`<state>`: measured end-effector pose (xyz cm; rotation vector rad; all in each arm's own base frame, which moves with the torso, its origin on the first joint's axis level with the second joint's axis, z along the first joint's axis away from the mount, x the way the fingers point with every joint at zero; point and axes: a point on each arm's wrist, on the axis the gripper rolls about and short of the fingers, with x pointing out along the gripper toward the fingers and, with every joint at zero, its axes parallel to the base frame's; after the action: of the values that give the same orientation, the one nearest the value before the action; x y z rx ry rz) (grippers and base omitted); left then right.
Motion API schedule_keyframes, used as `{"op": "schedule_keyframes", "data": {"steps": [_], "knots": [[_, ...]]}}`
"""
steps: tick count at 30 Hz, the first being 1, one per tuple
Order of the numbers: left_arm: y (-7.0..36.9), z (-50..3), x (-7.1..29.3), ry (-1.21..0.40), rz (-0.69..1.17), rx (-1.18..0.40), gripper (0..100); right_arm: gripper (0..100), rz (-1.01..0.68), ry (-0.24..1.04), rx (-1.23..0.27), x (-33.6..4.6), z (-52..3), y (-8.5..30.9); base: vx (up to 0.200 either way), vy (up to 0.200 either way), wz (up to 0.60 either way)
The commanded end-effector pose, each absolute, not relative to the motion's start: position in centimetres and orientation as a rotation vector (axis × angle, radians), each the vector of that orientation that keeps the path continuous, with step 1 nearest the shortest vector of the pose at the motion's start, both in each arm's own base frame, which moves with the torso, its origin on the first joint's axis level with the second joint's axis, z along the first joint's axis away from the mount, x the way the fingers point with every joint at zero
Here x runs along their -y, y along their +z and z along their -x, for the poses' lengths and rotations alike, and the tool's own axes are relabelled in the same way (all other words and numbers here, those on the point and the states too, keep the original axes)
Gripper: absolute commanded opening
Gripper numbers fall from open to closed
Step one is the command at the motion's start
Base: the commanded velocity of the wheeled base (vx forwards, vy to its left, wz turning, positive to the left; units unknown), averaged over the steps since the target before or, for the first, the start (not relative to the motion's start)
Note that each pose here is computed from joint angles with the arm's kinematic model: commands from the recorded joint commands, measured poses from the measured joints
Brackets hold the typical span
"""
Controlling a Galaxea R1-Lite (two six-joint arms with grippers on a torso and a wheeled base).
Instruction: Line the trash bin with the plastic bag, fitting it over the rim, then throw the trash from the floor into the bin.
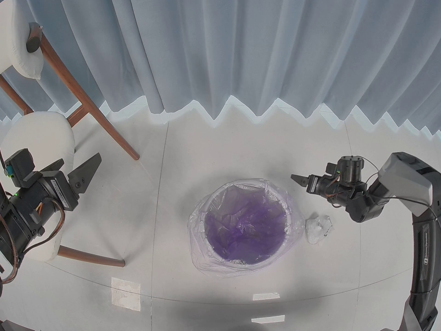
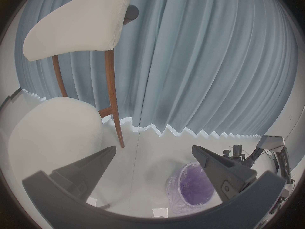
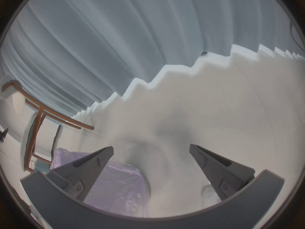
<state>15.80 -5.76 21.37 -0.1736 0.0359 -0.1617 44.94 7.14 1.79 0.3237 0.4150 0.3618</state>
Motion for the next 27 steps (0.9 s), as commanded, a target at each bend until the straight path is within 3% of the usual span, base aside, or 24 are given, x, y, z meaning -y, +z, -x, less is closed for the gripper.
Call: {"op": "schedule_keyframes", "data": {"steps": [1, 13, 19, 27], "knots": [[21.7, -16.0, 5.7, -0.155, 0.154, -0.021, 100, 100, -0.345, 0.237, -0.426, -1.7, -42.9, 6.5, 0.0, 0.0, 0.0], [21.8, -15.6, 3.7, -0.12, 0.135, 0.0, 100, 100, -0.258, 0.097, -0.538, 2.5, -40.3, 3.3, 0.0, 0.0, 0.0], [23.2, -16.0, 4.0, -0.137, 0.138, 0.046, 100, 100, -0.263, 0.101, -0.484, 2.4, -39.9, 5.2, 0.0, 0.0, 0.0], [22.2, -15.5, 4.7, -0.188, 0.139, 0.007, 100, 100, -0.322, 0.115, -0.5, 1.3, -33.4, 8.5, 0.0, 0.0, 0.0]]}}
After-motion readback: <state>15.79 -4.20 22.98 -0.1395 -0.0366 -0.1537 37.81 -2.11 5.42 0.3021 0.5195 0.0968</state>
